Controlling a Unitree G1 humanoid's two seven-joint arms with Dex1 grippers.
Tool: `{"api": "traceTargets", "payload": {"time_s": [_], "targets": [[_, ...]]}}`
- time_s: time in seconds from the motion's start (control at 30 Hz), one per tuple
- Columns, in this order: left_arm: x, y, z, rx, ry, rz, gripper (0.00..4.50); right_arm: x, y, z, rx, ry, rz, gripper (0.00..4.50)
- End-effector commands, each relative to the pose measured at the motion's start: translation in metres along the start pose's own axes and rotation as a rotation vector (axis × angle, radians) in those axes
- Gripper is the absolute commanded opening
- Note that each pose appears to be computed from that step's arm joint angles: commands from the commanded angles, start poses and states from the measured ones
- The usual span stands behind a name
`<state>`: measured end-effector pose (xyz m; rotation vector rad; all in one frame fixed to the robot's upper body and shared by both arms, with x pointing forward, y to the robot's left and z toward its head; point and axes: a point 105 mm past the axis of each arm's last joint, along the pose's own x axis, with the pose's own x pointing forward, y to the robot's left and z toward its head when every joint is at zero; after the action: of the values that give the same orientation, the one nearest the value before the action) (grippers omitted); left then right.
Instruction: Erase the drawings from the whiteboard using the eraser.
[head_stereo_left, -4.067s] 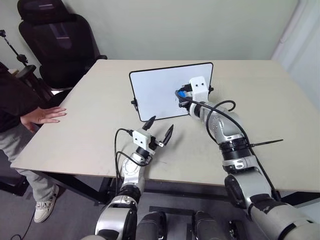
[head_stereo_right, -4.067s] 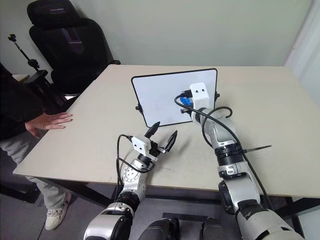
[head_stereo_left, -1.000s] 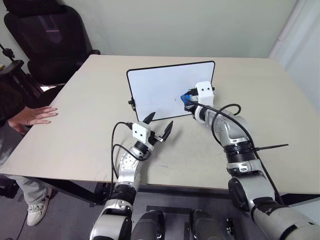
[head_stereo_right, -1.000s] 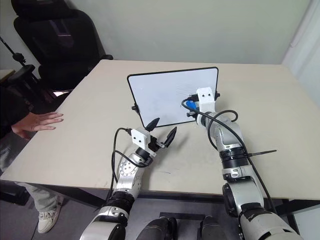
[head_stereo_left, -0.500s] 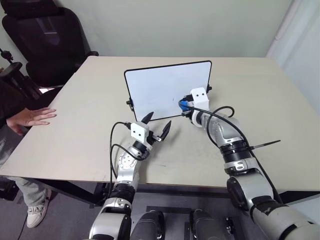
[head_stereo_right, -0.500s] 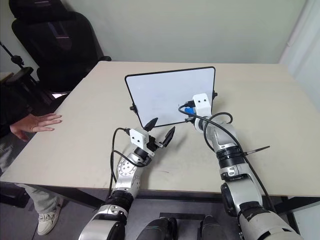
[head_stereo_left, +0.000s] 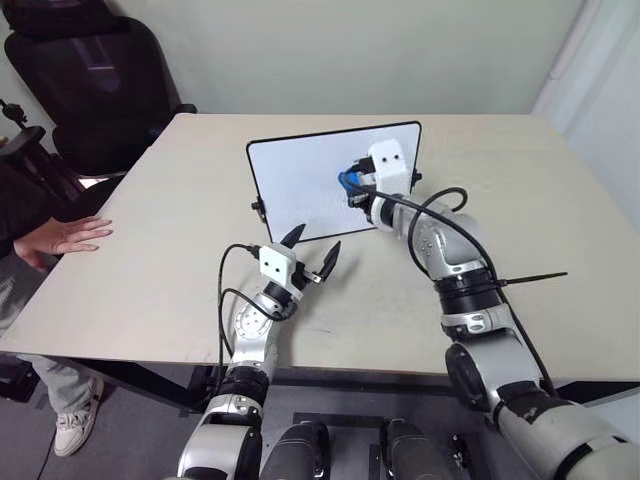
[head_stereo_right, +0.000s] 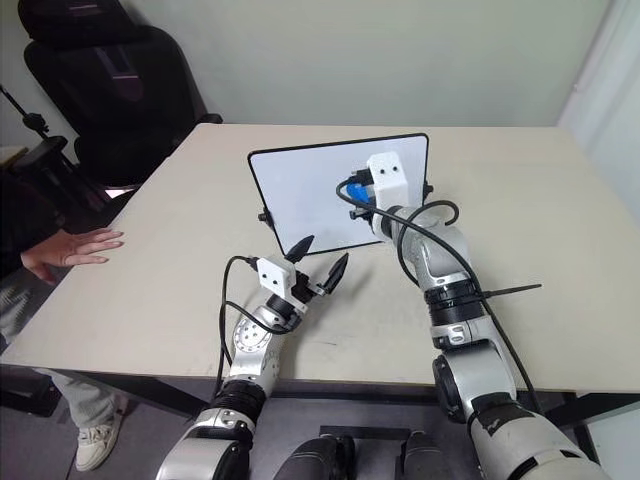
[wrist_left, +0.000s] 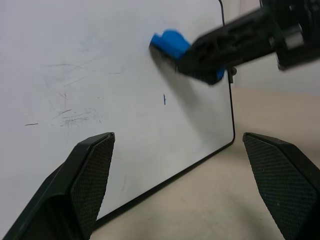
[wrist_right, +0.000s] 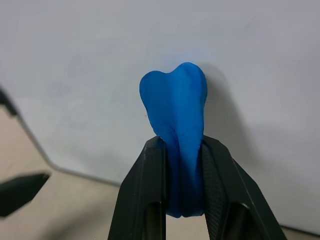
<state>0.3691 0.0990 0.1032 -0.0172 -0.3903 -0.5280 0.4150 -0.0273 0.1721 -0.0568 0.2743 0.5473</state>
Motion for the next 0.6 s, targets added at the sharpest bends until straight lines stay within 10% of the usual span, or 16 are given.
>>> {"api": "traceTargets", "payload": {"time_s": [0.03,0.6], "targets": [[-0.008,-0.002,-0.008,-0.037,0.019,0.029,4.50,0.004,0.012,-0.003,-0.029,0.015,0.022,0.78],[-0.005,-0.008,-0.004,-0.037,0.010,0.028,4.50,0.005,-0.018,0.029,-0.001,-0.081,-0.080,0.78]]}}
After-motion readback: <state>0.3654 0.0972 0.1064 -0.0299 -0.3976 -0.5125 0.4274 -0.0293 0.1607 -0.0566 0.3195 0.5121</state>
